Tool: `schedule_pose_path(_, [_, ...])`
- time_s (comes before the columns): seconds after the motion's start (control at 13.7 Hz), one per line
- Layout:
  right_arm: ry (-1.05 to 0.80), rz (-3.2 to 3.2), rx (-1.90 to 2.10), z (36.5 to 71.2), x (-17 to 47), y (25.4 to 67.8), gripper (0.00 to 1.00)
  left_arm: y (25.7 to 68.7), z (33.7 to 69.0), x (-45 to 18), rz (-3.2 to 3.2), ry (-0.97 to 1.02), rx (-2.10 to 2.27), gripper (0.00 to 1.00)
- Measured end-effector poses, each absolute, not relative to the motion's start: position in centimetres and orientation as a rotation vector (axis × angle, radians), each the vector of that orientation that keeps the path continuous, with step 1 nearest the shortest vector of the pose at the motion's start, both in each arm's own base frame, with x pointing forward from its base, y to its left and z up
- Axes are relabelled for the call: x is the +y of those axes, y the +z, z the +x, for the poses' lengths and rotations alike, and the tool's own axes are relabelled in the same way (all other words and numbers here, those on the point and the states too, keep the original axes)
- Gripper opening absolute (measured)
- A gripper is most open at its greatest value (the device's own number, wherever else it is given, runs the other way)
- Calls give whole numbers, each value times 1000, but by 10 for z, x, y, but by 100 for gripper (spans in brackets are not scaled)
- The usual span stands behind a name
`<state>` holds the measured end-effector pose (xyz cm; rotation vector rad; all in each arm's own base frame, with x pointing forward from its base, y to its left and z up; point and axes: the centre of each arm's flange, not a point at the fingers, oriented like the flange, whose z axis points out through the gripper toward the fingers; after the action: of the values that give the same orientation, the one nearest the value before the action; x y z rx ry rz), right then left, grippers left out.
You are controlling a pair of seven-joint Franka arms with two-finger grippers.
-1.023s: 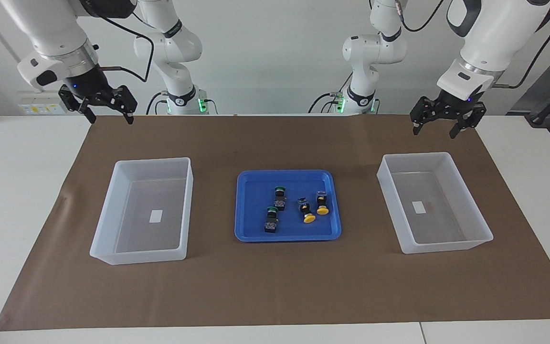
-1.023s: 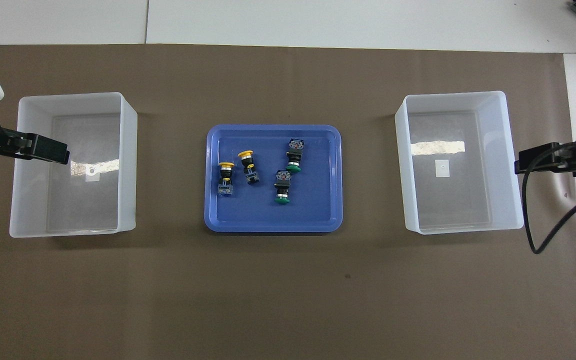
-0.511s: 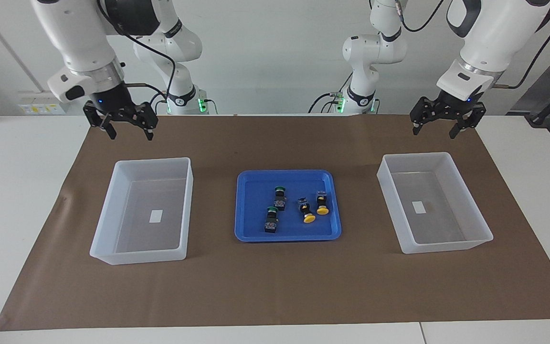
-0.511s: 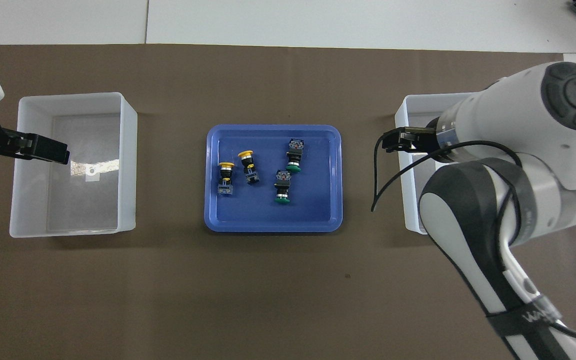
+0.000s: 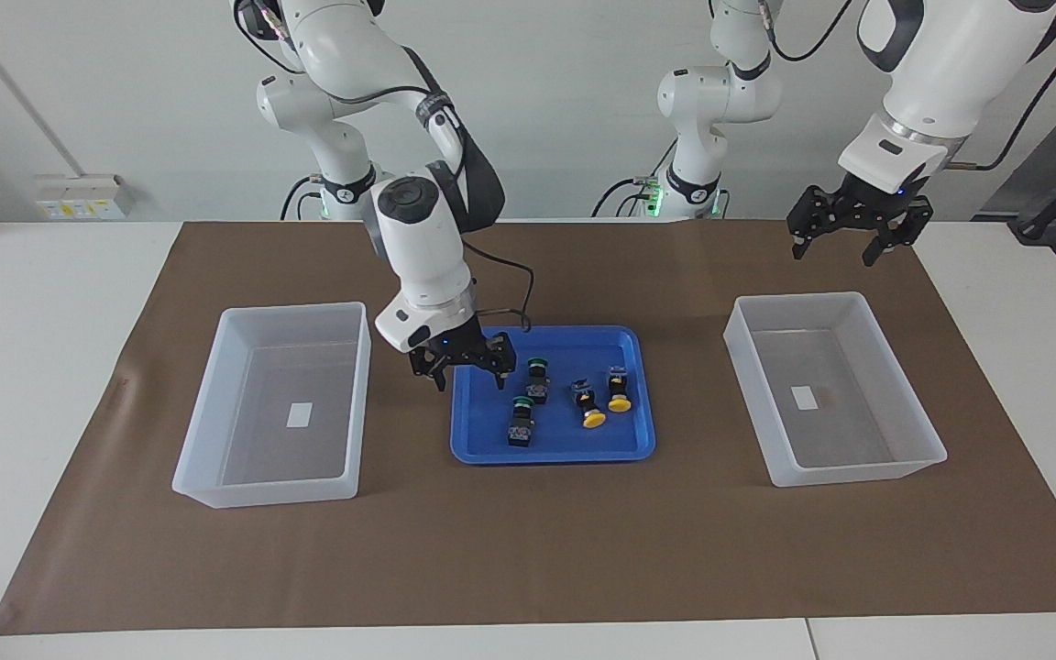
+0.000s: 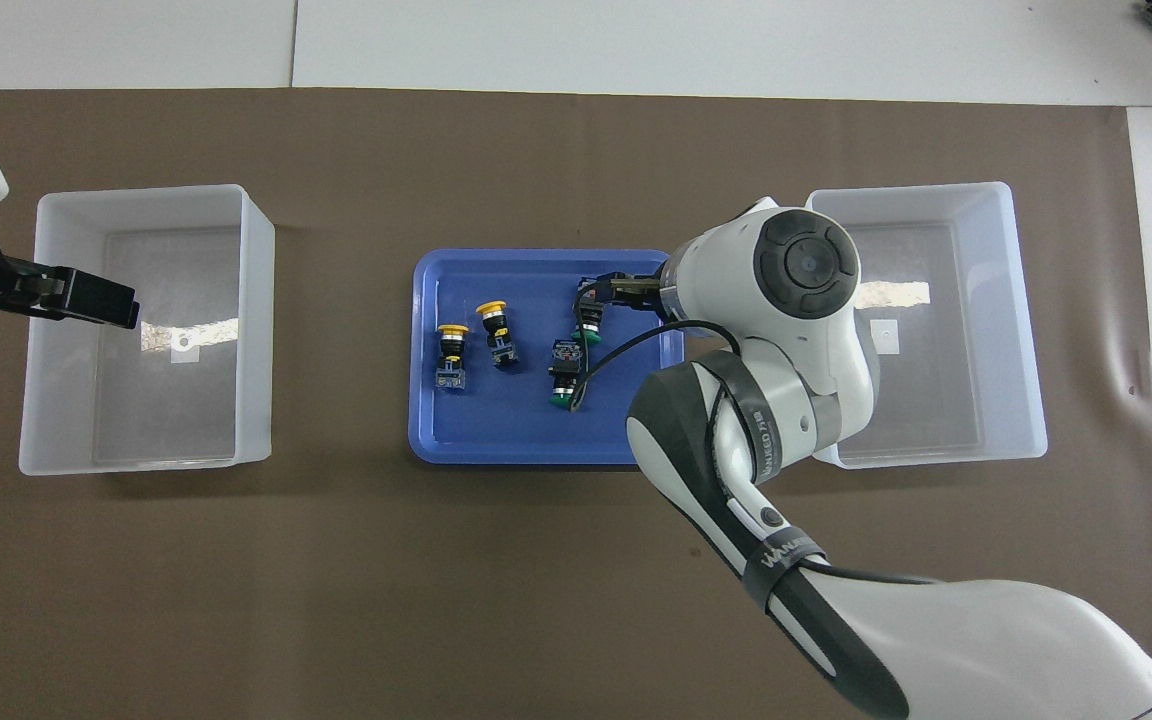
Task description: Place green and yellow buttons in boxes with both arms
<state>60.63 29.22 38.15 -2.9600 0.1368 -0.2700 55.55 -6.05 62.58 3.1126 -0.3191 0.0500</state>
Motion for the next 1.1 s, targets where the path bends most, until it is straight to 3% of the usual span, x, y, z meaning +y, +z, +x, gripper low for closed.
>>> schedule_pose_path(0.37, [-344,-2932,77,613,339,327,100,625,555,-66,3111,48,-334,100])
schedule_pose_path(0.88, [-387,-2947,-25,618,341,296,99,602,558,-74,3106,126,-354,100])
schedule_pose_path(0.95, [-381,-2950,-28,617,340,294,95,595,558,-80,3102,149,-369,100])
schedule_pose_path(1.1, [-360,-2961,-29,615,339,289,65,579,558,-100,3092,181,-412,100])
